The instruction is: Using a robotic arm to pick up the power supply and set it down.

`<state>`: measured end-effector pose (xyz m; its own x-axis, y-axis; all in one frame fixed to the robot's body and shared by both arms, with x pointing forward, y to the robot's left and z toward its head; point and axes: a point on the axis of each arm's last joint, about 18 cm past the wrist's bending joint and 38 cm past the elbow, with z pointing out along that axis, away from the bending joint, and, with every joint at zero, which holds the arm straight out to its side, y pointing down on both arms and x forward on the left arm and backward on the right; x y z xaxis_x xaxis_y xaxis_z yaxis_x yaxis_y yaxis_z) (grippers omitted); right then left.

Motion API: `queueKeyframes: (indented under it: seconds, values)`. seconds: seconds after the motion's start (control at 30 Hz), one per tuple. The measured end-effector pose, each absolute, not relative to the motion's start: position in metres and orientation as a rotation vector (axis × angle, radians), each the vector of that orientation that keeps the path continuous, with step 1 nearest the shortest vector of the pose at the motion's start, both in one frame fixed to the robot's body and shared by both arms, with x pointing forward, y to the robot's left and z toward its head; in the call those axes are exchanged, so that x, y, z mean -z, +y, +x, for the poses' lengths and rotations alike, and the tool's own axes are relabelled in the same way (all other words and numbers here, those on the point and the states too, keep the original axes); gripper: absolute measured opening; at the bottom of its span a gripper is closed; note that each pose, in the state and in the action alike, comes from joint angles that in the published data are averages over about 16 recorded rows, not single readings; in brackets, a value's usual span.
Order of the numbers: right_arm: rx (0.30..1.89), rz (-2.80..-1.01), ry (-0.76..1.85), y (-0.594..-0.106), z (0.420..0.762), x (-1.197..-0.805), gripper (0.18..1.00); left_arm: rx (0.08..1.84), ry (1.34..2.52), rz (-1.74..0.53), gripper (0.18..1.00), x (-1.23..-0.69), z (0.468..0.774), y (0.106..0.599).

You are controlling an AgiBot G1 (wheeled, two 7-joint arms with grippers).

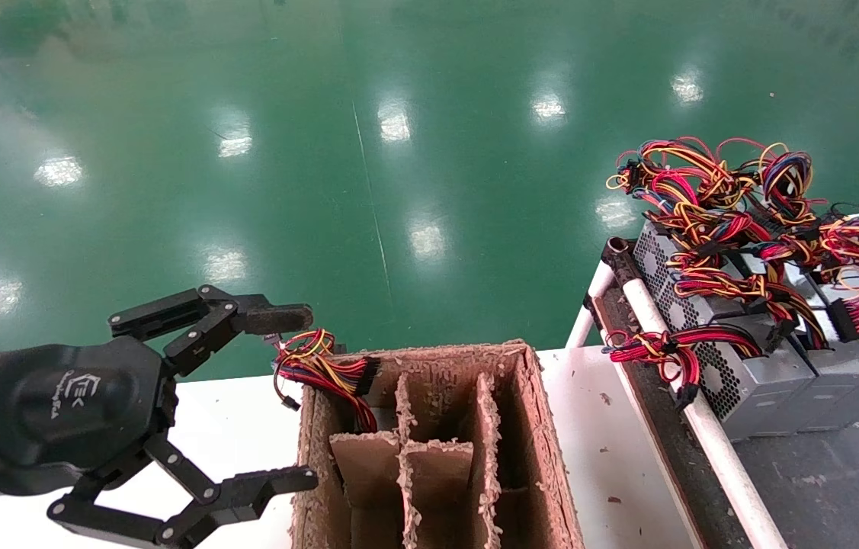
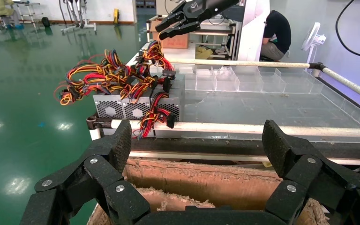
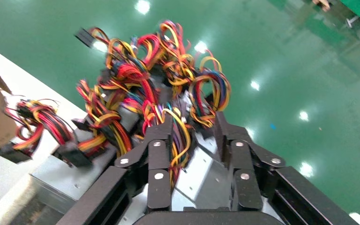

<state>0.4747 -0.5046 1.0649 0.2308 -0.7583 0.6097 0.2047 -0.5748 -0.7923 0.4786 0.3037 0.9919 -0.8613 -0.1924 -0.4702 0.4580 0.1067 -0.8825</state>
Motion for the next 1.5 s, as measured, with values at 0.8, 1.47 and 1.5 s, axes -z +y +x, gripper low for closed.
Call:
queueKeyframes:
  seconds: [0.8, 1.47, 1.5]
  values:
    - [1.163, -1.485, 0.297, -0.446, 0.48, -1.093, 0.808, 1.805, 1.916, 0.258, 1.001, -0.992, 0.479, 0.304]
    - [0.933, -1.517, 0.119, -0.396, 0.486, -1.066, 0.998, 1.805, 1.915, 0.257, 1.001, -0.992, 0.479, 0.304]
    - [0.923, -1.521, 0.111, -0.393, 0.487, -1.064, 0.998, 1.805, 1.915, 0.257, 1.001, -0.992, 0.479, 0.304]
